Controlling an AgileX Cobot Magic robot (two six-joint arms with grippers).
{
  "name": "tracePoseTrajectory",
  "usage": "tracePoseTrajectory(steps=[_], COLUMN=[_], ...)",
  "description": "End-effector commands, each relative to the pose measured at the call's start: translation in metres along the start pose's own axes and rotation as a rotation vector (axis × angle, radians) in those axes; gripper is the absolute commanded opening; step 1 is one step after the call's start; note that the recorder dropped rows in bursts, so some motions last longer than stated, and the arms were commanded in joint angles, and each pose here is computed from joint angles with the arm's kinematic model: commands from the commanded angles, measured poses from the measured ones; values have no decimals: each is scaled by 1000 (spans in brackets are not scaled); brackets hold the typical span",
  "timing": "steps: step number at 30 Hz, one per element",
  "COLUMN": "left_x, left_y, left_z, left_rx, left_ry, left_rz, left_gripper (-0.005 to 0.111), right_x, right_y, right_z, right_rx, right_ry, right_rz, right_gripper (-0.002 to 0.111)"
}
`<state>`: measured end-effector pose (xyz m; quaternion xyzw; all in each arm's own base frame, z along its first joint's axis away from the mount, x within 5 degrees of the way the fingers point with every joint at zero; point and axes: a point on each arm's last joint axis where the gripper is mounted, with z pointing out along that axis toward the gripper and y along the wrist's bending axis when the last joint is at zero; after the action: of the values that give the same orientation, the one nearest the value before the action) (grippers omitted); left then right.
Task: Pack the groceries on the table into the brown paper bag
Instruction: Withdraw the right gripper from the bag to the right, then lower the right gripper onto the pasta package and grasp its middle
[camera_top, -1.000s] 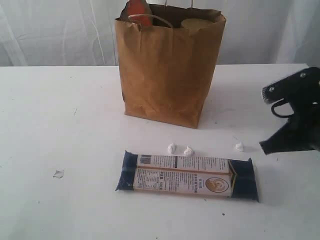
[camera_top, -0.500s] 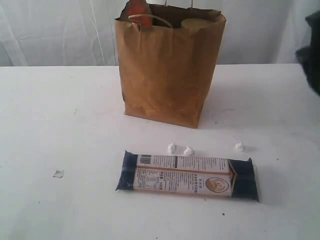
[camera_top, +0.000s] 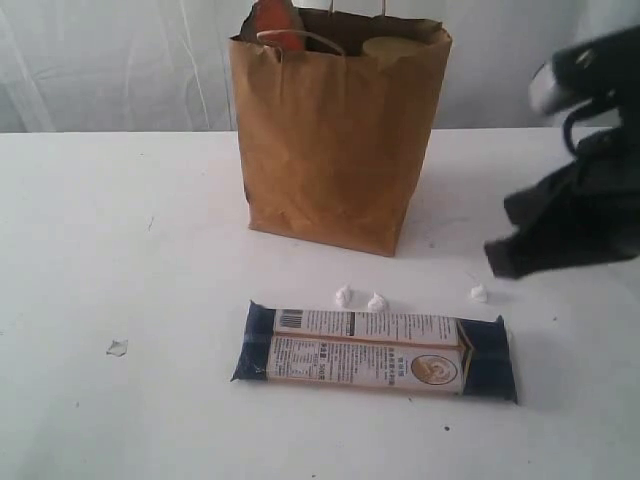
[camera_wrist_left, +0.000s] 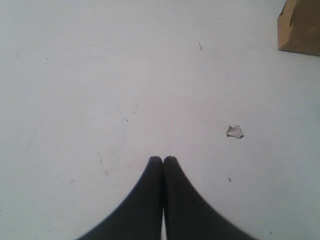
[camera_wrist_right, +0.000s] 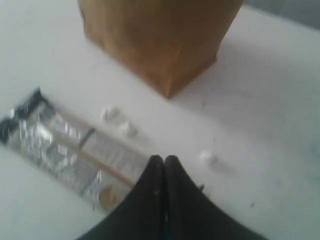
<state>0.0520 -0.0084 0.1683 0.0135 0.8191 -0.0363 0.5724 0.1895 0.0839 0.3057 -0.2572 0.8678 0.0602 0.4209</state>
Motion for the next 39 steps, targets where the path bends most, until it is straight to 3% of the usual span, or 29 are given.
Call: tracePoseTrajectory(steps=[1,4,7,13,16,19,21,24,27,36,39], left_x=[1,1,1,0,0,0,0,0,0,0,0], left_y=[0,0,0,0,0,0,0,0,0,0,0], left_z=[0,0,0,0,0,0,0,0,0,0,0], left_rx=[0,0,0,0,0,0,0,0,0,0,0], left_ry=[-3,-3,-3,-5,-5,-5,-5,-5,-5,-5,-5], left_rz=[-7,-7,-7,-6,-6,-6,-6,-6,-6,-6,-6], left_gripper=[0,0,0,0,0,0,0,0,0,0,0], right_x=[3,-8,-20,-18,-11,-7,-6,-9,-13,-23,-20], right_y=[13,30,51,71,70,70,70,73,76,86,91], right_z=[19,41,69,120,128,128,127,128,131,134,135], right_rx=[-208,-381,-459,-471,-465,-477,-483,-482,-474,-511,-532], right_ry=[261,314,342,444,490,531,543,514,456,347,361], right_rz=[-176,-218,-305,-702,-807,-821,-815,-732,-697,-509,-543], right_gripper=[0,0,0,0,2,17,36,79,104,105,105])
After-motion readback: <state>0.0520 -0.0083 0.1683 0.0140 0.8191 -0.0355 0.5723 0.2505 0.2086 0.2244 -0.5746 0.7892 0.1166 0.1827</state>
